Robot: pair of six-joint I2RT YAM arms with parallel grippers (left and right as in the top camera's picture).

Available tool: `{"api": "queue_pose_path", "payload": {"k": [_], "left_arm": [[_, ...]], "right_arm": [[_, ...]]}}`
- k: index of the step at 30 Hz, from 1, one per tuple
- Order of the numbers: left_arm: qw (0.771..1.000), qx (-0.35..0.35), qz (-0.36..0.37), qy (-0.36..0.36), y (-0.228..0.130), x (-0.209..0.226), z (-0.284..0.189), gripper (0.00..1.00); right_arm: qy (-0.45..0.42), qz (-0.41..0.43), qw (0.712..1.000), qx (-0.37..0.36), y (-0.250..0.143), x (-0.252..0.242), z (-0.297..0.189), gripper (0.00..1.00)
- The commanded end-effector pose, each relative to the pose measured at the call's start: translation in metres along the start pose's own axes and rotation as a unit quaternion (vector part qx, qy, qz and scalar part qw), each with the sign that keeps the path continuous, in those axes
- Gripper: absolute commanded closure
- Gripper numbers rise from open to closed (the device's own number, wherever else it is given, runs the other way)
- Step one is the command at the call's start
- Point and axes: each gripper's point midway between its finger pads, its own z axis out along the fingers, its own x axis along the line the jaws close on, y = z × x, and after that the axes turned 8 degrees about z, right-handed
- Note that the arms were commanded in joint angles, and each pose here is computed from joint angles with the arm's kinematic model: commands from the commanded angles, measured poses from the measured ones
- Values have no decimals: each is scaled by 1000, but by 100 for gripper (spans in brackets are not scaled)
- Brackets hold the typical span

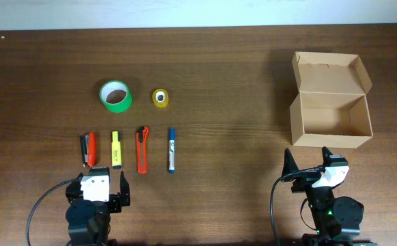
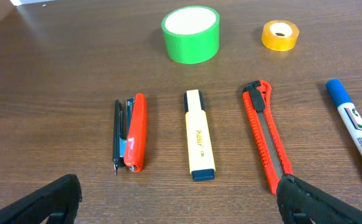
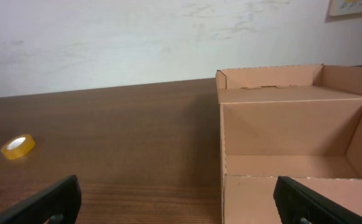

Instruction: Pack container

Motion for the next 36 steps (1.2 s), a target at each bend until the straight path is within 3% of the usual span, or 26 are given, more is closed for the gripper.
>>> {"api": "queue_pose_path", "payload": {"k": [1, 19, 23, 26, 28, 31, 36], "left_arm": [[1000, -7, 0, -6, 3, -2, -1, 0], [1000, -24, -1, 0, 11, 1, -2, 0], [995, -93, -13, -37, 44, -9, -7, 0], [990, -128, -52, -38, 67, -4, -14, 0], [990, -130, -53, -24, 77, 3, -17, 0], [992, -112, -40, 31, 96, 28, -21, 1], [995, -85, 8, 49, 171, 54, -10, 0]], "right_arm": [[2, 3, 1000, -1, -3, 0, 1, 1], [1, 3, 1000, 0, -3, 0, 1, 1], [7, 12, 1000, -13, 3, 2, 0, 1], [17, 105, 994, -36, 15, 5, 0, 1], [24, 153, 987, -47, 24, 8, -2, 1], [28, 153, 986, -58, 40, 13, -6, 1], [21, 157, 987, -40, 80, 23, -7, 1]]}}
